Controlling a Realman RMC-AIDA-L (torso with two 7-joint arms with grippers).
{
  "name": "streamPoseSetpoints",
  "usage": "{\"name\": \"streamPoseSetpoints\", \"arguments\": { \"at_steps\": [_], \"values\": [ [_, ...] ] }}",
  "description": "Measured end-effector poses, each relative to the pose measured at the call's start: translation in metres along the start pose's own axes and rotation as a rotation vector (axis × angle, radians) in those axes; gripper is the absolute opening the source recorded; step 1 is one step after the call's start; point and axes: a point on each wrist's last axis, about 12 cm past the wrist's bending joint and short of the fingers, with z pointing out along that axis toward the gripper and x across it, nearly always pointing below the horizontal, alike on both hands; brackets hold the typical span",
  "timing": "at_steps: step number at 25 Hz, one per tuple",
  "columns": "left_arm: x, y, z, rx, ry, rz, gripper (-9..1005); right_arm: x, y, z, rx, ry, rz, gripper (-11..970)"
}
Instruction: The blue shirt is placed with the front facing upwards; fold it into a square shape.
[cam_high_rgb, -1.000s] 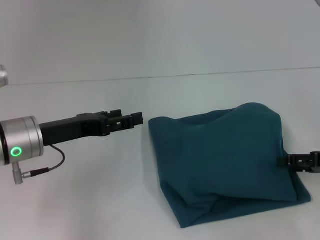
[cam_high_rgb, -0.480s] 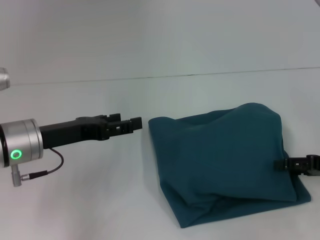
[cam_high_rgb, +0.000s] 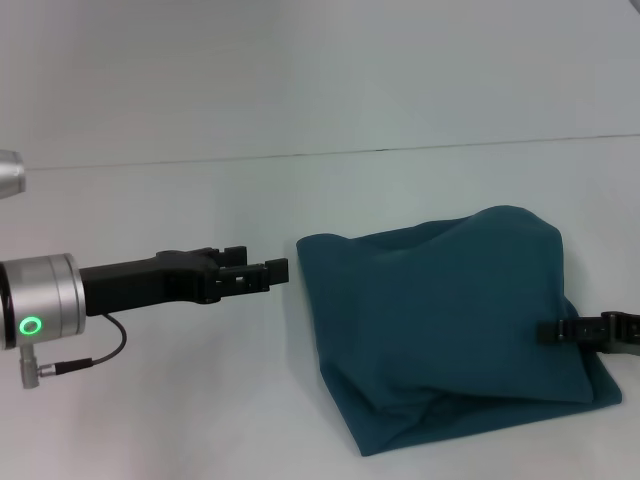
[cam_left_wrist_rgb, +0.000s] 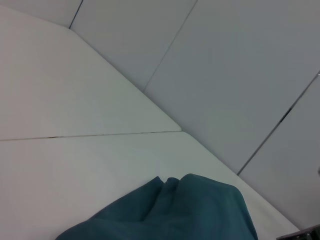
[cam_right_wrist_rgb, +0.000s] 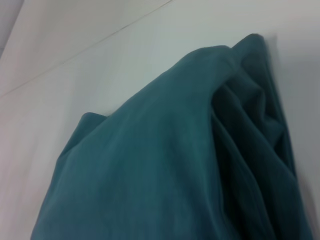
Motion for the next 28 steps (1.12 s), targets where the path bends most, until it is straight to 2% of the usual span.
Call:
{"name": "streamPoseSetpoints", "arguments": {
  "at_steps": [14, 20, 28],
  "values": [
    [0.001, 0.001, -0.001, -0.004, 0.008, -0.001, 887, 0.001, 0.001, 0.004, 0.002, -0.005, 0.0, 768],
    [0.001, 0.001, -0.001, -0.007, 0.007, 0.001, 887, 0.003, -0.002, 0.003, 0.017, -0.012, 0.007, 674],
    [0.0, 0.001, 0.0, -0.009, 0.005, 0.0, 887, 0.002, 0.004, 0.012, 0.002, 0.002, -0.011, 638]
  ]
}}
